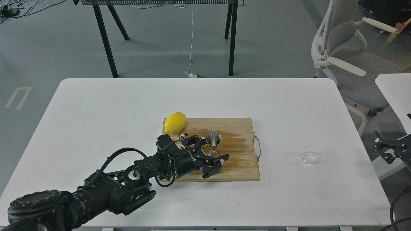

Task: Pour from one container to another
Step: 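Lower the jigger upright onto the board and open the left gripper, then withdraw the left gripper from the jigger back toward the table edge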

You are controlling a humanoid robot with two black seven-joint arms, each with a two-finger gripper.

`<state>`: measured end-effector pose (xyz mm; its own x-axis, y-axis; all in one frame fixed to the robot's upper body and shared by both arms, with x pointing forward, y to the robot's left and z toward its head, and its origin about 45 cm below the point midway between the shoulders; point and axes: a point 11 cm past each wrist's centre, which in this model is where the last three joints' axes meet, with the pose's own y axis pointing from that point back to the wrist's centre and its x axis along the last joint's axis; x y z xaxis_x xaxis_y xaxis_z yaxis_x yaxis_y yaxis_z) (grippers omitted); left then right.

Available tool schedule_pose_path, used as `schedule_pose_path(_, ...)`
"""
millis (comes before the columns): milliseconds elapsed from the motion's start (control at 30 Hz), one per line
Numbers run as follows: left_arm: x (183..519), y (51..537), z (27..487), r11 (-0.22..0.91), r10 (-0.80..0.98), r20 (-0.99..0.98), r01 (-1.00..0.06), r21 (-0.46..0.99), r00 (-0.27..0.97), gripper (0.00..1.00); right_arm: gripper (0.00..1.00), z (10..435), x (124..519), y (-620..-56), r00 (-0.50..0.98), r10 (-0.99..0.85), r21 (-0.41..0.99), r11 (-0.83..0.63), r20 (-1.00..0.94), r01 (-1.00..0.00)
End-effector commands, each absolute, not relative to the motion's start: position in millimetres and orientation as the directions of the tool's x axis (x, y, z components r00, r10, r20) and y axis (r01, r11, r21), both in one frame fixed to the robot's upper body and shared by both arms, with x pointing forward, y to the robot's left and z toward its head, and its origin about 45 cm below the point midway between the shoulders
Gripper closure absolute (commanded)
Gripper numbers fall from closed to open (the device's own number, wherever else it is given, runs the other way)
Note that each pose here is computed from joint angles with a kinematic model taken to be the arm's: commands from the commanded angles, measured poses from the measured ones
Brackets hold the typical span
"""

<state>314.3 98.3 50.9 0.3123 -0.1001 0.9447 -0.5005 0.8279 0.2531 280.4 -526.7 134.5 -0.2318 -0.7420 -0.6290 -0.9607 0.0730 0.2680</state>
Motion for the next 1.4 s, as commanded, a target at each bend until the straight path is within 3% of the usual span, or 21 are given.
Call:
schedule_pose_path(0, 312, 99, 49, 0.827, -0.094, 0.943, -0.502, 0.253, 0.320, 0.10, 0.01, 134, 281, -525, -0.230, -0.740, 0.267, 0.070, -0.632, -0.961)
schedule_pose_path(467, 327, 152, 49, 0.764, -0.103, 0.939, -0.579, 0.286, 0.327, 0.13, 0.01, 133, 275, -530, -0.243, -0.744, 0.278, 0.079, -0.623, -0.957)
schedule_pose_path(868, 302, 186, 36, 0.747, -0.109, 0.920, -0.580, 0.325, 0.376, 0.14, 0.01, 130, 271, -531, -0.251, -0.743, 0.287, 0.083, -0.620, -0.954)
schedule_pose_path(1035, 329, 274, 84, 0.647, -0.048, 0.941, -0.708, 0.284, 0.334, 0.21, 0.01, 130, 269, -534, -0.258, -0.743, 0.289, 0.091, -0.618, -0.953)
schedule_pose_path(1235, 372, 370, 190, 0.414, 0.245, 0.950, -0.907, 0.076, 0.192, 0.20, 0.01, 133, 272, -532, -0.249, -0.737, 0.274, 0.090, -0.628, -0.958)
schedule_pose_path(1369, 385, 389, 211, 0.419, 0.426, 0.805, -0.878, 0.230, 0.414, 0.18, 0.01, 136, 275, -532, -0.240, -0.745, 0.278, 0.076, -0.622, -0.958)
